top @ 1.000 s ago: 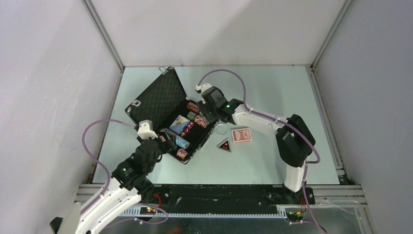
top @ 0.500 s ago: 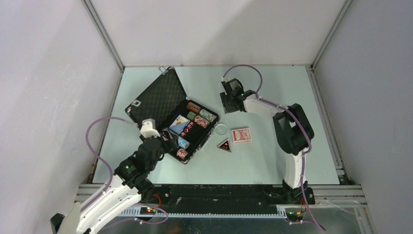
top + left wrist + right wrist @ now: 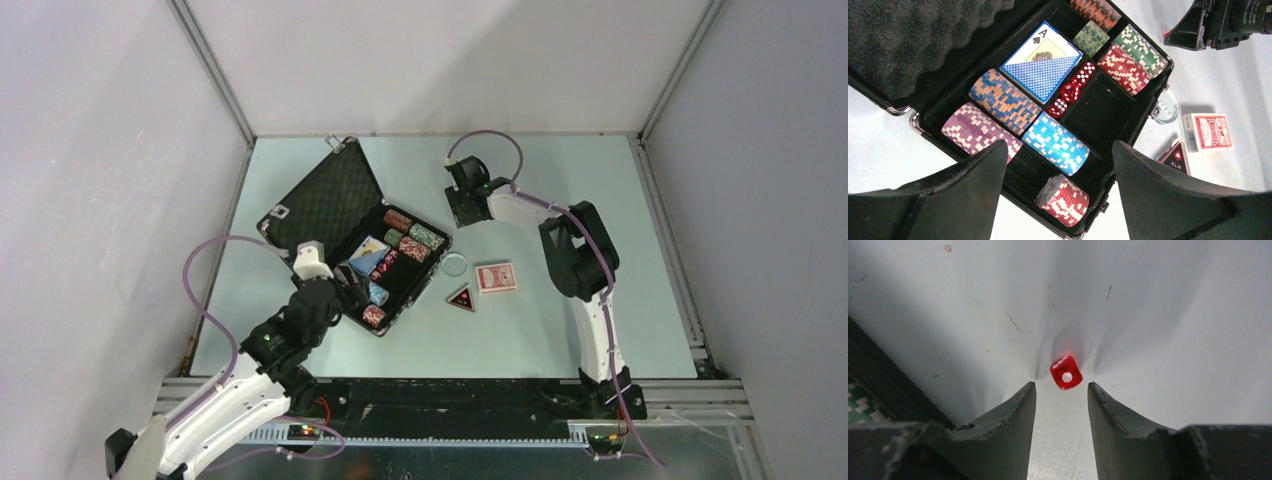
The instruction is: Pack up texas hold em set
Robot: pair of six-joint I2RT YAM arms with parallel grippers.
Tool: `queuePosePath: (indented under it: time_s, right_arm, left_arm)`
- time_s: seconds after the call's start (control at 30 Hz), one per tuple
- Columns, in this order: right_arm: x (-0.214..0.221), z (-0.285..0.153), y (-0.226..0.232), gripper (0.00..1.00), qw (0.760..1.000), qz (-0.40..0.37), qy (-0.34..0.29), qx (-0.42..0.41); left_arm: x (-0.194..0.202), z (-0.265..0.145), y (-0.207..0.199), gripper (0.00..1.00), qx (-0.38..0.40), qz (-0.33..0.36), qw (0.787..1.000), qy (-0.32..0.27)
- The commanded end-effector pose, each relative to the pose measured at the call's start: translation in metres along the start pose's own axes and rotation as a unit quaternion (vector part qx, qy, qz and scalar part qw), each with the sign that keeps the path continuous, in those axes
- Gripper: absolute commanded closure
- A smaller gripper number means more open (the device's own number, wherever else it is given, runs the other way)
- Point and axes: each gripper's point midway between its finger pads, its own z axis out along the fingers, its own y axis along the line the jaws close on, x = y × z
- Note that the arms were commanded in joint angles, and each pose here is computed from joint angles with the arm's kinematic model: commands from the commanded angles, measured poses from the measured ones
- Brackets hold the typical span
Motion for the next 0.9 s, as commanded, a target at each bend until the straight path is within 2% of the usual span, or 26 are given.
queuePosePath:
  time_s: [0.0,0.23,0.4,0.57,0.87]
  right_arm:
    - [-0.017,0.008,-0.006,0.56,1.0,-0.011,-0.014,0.005]
    - [-0.015,0.019,-0.008,0.6,1.0,-0.018,-0.004,0.001]
    - [-0.016,0.019,-0.008,0.71,1.0,-0.016,-0.004,-0.005]
    - [-0.015,0.015,-0.006,0.75,1.0,-0.012,-0.004,-0.013]
    - [-0.028,-0.026,0.005,0.78,1.0,-0.006,-0.026,-0.012]
  left_arm:
    - [-0.015,0.001,-0.007,0.17,0.007,-0.016,1.0,-0.022]
    - [-0.013,0.004,-0.009,0.17,0.007,-0.017,1.0,-0.02]
    - [-0.012,0.006,-0.011,0.17,0.008,-0.017,1.0,-0.019]
    - [-0.012,0.007,-0.011,0.17,0.008,-0.017,1.0,-0.018]
    - [-0.014,0.004,-0.01,0.17,0.009,-0.019,1.0,-0.021]
